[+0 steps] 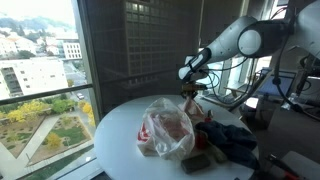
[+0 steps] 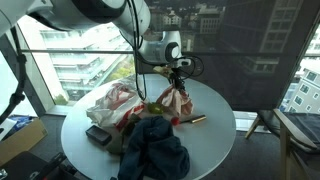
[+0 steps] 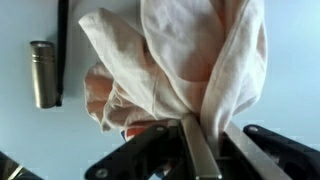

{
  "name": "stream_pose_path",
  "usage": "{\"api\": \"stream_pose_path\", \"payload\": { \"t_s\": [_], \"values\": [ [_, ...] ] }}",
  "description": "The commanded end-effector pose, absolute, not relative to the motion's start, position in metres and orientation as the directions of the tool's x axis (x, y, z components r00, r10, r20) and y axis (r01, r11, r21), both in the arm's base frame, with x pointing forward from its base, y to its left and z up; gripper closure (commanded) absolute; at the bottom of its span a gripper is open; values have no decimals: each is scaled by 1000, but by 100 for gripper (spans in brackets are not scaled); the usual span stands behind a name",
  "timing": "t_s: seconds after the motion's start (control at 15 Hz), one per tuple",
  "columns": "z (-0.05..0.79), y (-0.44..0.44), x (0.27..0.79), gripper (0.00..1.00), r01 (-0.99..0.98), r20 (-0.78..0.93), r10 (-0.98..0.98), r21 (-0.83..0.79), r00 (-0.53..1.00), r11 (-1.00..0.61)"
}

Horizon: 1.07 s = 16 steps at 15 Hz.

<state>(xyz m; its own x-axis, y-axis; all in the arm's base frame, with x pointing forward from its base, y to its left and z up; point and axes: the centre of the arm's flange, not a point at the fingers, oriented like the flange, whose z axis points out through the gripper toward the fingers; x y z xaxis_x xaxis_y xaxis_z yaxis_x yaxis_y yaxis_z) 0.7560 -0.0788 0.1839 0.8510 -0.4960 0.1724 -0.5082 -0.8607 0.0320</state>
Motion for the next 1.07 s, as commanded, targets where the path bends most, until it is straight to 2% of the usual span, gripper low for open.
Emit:
{"api": "stream_pose_path", "payload": {
  "t_s": [0.0, 0.67, 1.0],
  "values": [
    [242, -42, 701, 95, -490, 243, -451, 130, 859, -862],
    [337, 50, 620, 95, -378, 544, -218, 201, 810, -904],
    [377, 91, 558, 95, -300, 562, -129, 223, 817, -927]
  ]
}}
